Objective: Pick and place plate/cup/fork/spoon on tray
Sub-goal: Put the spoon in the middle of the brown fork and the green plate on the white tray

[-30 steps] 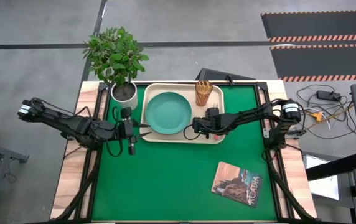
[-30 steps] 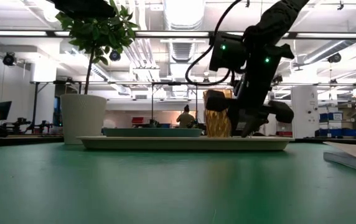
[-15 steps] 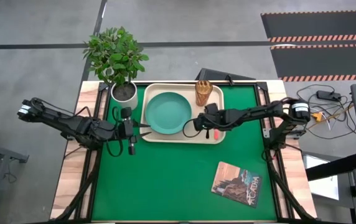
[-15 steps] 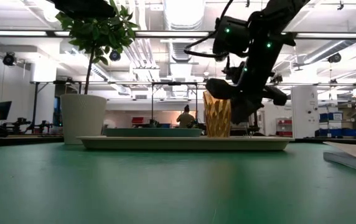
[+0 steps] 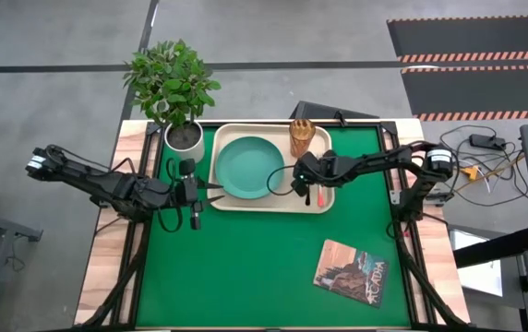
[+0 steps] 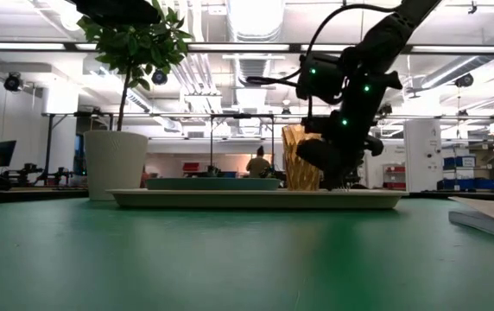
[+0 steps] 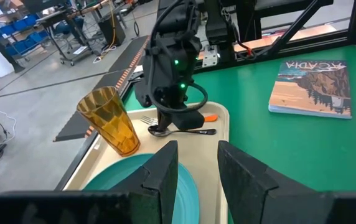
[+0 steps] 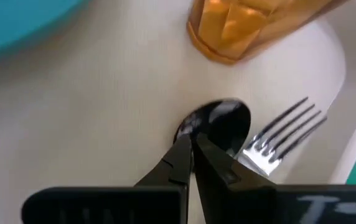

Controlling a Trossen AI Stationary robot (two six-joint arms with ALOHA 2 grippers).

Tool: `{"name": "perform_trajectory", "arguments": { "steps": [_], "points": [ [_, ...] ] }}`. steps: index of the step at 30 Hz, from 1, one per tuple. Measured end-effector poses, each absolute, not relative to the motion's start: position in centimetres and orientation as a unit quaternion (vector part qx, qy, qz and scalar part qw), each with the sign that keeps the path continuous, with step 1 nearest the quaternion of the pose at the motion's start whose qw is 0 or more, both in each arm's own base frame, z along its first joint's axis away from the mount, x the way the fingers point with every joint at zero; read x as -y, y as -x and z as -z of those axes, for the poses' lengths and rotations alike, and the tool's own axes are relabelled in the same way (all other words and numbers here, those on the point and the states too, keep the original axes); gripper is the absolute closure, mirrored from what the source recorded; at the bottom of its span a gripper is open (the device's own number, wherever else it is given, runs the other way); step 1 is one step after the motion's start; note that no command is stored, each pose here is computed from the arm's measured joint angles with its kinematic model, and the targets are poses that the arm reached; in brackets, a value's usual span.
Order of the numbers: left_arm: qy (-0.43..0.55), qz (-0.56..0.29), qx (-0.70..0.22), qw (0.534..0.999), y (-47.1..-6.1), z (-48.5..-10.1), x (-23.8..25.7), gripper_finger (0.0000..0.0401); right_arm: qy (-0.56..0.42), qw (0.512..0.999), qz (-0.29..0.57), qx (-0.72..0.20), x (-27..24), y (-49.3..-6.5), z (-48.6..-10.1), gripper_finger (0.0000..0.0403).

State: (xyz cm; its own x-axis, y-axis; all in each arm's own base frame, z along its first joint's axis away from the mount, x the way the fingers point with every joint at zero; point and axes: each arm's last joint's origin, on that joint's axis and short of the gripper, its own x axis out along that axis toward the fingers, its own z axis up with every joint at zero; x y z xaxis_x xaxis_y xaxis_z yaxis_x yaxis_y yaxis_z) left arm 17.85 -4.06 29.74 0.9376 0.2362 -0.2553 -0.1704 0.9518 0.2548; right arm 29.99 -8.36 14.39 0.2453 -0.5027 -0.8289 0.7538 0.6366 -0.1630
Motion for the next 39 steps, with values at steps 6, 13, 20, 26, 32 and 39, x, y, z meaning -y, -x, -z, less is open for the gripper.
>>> {"name": "perform_trajectory", "arguments": {
  "steps": [6,13,20,26,32,39],
  "points": [
    [-0.115,-0.104,-0.142,0.978,-17.9,-29.8,4.1,0.0305,-0.135,0.778,0.406,-0.460,8.7,-30.0,-14.4,0.0394],
    [-0.115,-0.104,-0.141,0.978,-17.9,-29.8,4.1,0.0305,-0.136,0.777,0.405,-0.462,8.7,-29.9,-14.3,0.0394],
    [-0.115,-0.104,-0.141,0.978,-17.9,-29.8,4.1,0.0305,-0.137,0.777,0.407,-0.460,8.6,-29.4,-13.4,0.0394],
    [-0.115,-0.105,-0.141,0.978,-17.9,-29.8,4.1,0.0305,-0.151,0.786,0.406,-0.441,8.4,-28.9,-12.4,0.0394],
    [-0.115,-0.105,-0.141,0.978,-17.9,-29.8,4.1,0.0305,-0.168,0.795,0.397,-0.426,8.4,-29.3,-12.6,0.0394],
    [-0.115,-0.105,-0.141,0.978,-17.9,-29.8,4.1,0.0305,-0.176,0.804,0.397,-0.407,8.4,-29.5,-13.1,0.0394]
  ]
}}
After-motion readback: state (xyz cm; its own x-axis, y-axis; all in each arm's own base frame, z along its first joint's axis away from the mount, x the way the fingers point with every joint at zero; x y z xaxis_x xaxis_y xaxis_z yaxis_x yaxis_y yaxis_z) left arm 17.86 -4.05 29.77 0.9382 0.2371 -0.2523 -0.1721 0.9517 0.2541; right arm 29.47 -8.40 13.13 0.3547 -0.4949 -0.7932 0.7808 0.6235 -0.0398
